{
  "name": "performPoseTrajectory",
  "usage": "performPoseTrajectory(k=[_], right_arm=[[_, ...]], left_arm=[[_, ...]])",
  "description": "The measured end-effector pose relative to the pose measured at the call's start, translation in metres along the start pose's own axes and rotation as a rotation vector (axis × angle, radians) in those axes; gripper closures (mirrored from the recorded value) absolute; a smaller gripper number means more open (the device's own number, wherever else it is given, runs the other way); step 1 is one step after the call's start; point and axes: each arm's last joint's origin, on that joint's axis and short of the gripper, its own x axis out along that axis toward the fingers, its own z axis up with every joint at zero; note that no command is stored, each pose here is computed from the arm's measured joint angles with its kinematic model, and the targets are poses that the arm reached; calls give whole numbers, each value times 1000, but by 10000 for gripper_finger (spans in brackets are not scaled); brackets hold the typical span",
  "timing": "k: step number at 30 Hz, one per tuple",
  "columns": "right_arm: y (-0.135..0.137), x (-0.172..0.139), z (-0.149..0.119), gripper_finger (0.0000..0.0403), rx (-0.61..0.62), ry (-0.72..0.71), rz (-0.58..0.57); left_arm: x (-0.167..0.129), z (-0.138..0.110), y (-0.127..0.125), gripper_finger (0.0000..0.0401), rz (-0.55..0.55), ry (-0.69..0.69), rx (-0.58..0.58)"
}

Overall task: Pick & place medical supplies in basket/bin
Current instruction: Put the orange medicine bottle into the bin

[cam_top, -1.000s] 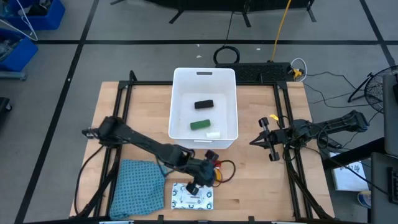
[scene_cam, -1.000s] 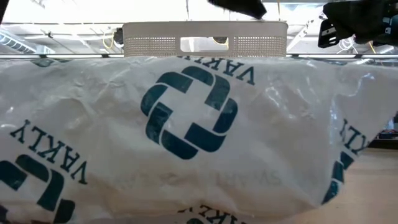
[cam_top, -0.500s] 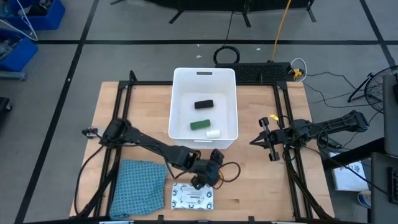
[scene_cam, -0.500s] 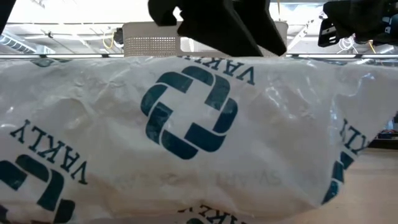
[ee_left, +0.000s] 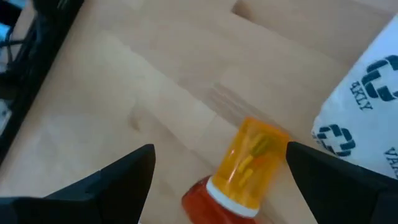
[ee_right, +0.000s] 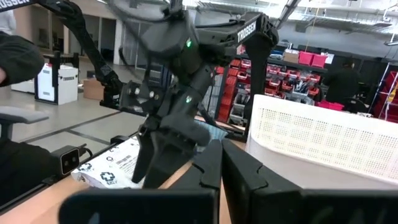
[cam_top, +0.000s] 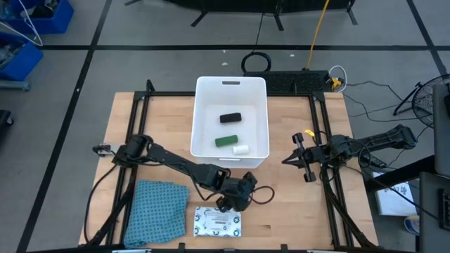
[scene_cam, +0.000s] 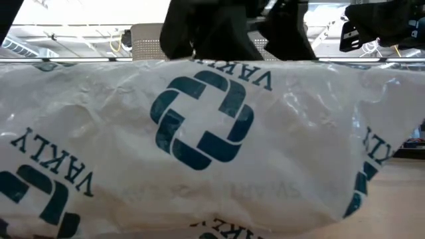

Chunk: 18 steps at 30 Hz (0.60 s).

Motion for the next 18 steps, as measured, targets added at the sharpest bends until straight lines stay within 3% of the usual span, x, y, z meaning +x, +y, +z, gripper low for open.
performPoseTrajectory(k=[18], right_arm=[[0, 3, -5, 403, 11, 47, 4]], left_arm=[[47, -25, -15, 34, -93, 94, 220]])
